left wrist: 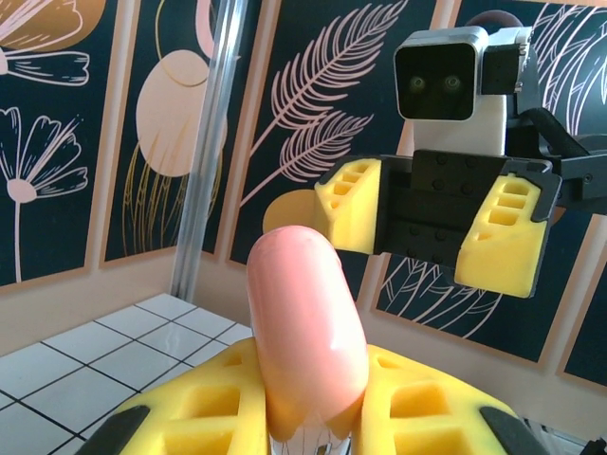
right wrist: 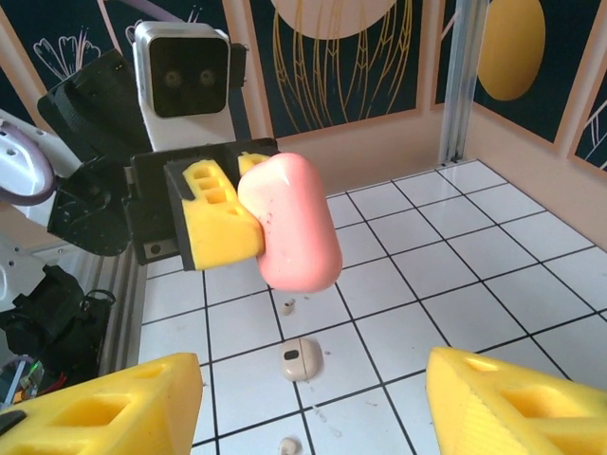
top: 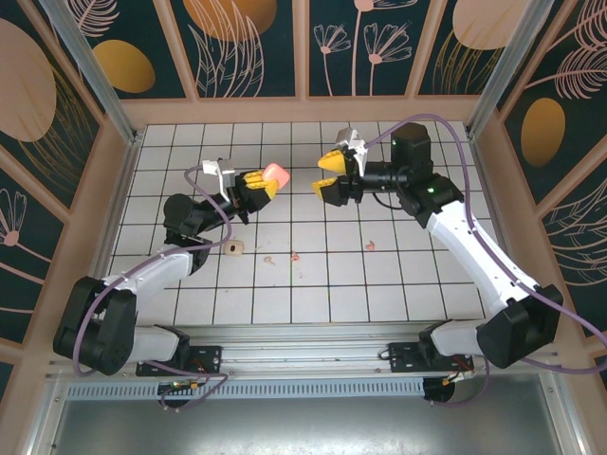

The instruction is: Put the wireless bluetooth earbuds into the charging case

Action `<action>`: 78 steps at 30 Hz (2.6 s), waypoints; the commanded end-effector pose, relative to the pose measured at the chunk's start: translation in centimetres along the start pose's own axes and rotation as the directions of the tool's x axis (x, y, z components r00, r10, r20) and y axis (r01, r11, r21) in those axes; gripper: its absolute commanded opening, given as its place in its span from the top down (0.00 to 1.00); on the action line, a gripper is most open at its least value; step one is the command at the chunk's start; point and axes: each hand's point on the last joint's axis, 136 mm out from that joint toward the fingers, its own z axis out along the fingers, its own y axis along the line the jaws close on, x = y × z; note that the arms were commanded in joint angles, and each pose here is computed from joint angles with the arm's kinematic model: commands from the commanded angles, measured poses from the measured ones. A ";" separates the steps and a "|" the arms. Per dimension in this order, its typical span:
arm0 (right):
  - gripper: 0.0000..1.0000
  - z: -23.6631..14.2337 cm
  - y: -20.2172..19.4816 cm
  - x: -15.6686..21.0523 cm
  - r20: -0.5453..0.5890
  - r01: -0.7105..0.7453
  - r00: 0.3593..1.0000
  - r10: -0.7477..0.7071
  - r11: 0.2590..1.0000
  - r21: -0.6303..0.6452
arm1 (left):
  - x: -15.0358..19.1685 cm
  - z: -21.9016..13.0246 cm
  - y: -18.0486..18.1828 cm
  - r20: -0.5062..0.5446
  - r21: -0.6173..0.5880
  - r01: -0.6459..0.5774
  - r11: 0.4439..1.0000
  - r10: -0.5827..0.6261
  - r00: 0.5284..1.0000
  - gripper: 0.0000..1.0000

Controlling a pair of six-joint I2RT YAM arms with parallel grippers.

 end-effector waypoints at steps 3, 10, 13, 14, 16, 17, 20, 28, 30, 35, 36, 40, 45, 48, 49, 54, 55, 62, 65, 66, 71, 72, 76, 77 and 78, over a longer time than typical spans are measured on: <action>0.38 -0.4 0.4 -1.1 -0.010 0.094 0.995 -0.094 0.994 -0.053 | -2.7 0.2 -2.5 0.059 0.114 -0.051 0.992 0.044 0.997 0.83; 0.40 -0.1 1.3 -1.3 0.004 0.152 0.988 -0.153 0.978 -0.143 | -2.7 0.6 -3.9 0.012 0.215 -0.057 0.975 0.056 0.998 0.83; 0.42 0.3 1.9 -1.5 0.027 0.160 0.987 -0.158 0.965 -0.207 | -2.8 0.8 -4.2 -0.007 0.243 -0.064 0.968 0.068 0.998 0.82; 0.43 0.4 2.2 -1.7 0.035 0.157 0.988 -0.153 0.960 -0.231 | -2.8 0.9 -4.3 -0.011 0.248 -0.068 0.966 0.072 0.997 0.82; 0.43 0.9 2.7 -2.0 0.041 0.145 0.989 -0.139 0.951 -0.274 | -2.8 1.0 -4.4 -0.017 0.254 -0.070 0.965 0.077 0.997 0.82; 0.43 1.2 3.1 -2.1 0.039 0.138 0.990 -0.133 0.944 -0.299 | -2.8 1.0 -4.4 -0.017 0.256 -0.072 0.964 0.079 0.997 0.82; 0.44 2.1 3.8 -2.2 0.033 0.126 0.992 -0.123 0.929 -0.349 | -2.8 1.1 -4.6 -0.017 0.262 -0.080 0.962 0.087 0.996 0.83; 0.49 3.2 4.9 -2.6 0.036 0.104 0.995 -0.098 0.894 -0.435 | -2.6 1.3 -4.9 -0.029 0.272 -0.082 0.959 0.093 0.995 0.83; 0.52 3.2 4.9 -2.6 0.038 0.101 0.995 -0.094 0.891 -0.442 | -2.6 1.3 -4.9 -0.029 0.274 -0.083 0.958 0.094 0.995 0.83; 0.58 3.5 5.1 -2.4 0.039 0.089 0.996 -0.081 0.882 -0.462 | -2.6 1.4 -5.1 -0.032 0.278 -0.087 0.957 0.100 0.994 0.82; 0.59 3.5 5.1 -2.3 0.037 0.085 0.996 -0.077 0.882 -0.464 | -2.7 1.4 -5.2 -0.031 0.277 -0.088 0.957 0.101 0.994 0.82; 0.64 3.7 5.2 -2.2 0.033 0.076 0.997 -0.069 0.877 -0.474 | -2.7 1.5 -5.3 -0.031 0.280 -0.087 0.956 0.099 0.995 0.82; 0.79 3.8 5.0 -1.9 0.018 0.069 0.997 -0.069 0.883 -0.463 | -2.8 1.7 -5.2 -0.031 0.278 -0.090 0.956 0.103 0.994 0.82; 0.85 3.6 4.7 -1.6 0.000 0.084 0.996 -0.093 0.899 -0.429 | -2.4 1.8 -4.6 -0.050 0.253 -0.089 0.963 0.105 0.993 0.71; 0.85 3.4 4.4 -1.3 -0.011 0.087 0.995 -0.100 0.908 -0.410 | -2.1 1.8 -4.4 -0.066 0.240 -0.098 0.966 0.117 0.991 0.66; 0.84 2.5 2.1 0.8 -0.139 0.129 0.977 -0.164 0.965 -0.229 | 0.3 1.8 -2.7 -0.216 0.183 -0.206 0.961 0.244 0.946 0.47; 0.84 2.3 1.5 1.4 -0.179 0.148 0.967 -0.181 0.972 -0.184 | 0.8 1.6 -2.5 -0.250 0.178 -0.235 0.956 0.275 0.928 0.46; 0.83 1.3 0.0 4.4 -0.366 0.319 0.877 -0.311 0.947 -0.042 | 4.9 -0.4 -1.5 -0.405 0.238 -0.389 0.890 0.455 0.793 0.44; 0.83 1.9 0.6 5.2 -0.405 0.377 0.837 -0.368 0.924 -0.060 | 5.8 -0.7 -1.2 -0.425 0.257 -0.404 0.878 0.478 0.769 0.44; 0.83 2.2 0.9 5.5 -0.419 0.394 0.821 -0.388 0.916 -0.076 | 5.9 -0.7 -1.1 -0.431 0.258 -0.402 0.879 0.477 0.766 0.44; 0.83 3.6 2.1 6.0 -0.432 0.426 0.789 -0.438 0.895 -0.129 | 6.3 -0.6 -1.0 -0.441 0.273 -0.390 0.880 0.474 0.762 0.45; 0.83 3.8 2.2 5.9 -0.427 0.429 0.789 -0.443 0.893 -0.135 | 6.4 -0.6 -1.0 -0.439 0.278 -0.386 0.880 0.473 0.763 0.47; 0.83 4.5 2.4 5.8 -0.409 0.438 0.789 -0.458 0.887 -0.148 | 6.5 -0.6 -1.4 -0.435 0.295 -0.371 0.881 0.469 0.769 0.48; 0.83 4.6 2.5 5.8 -0.407 0.437 0.790 -0.459 0.887 -0.150 | 6.5 -0.6 -1.4 -0.432 0.299 -0.368 0.880 0.469 0.770 0.48; 0.83 4.7 2.5 5.8 -0.405 0.437 0.790 -0.460 0.886 -0.153 | 6.5 -0.6 -1.5 -0.430 0.303 -0.365 0.880 0.468 0.772 0.48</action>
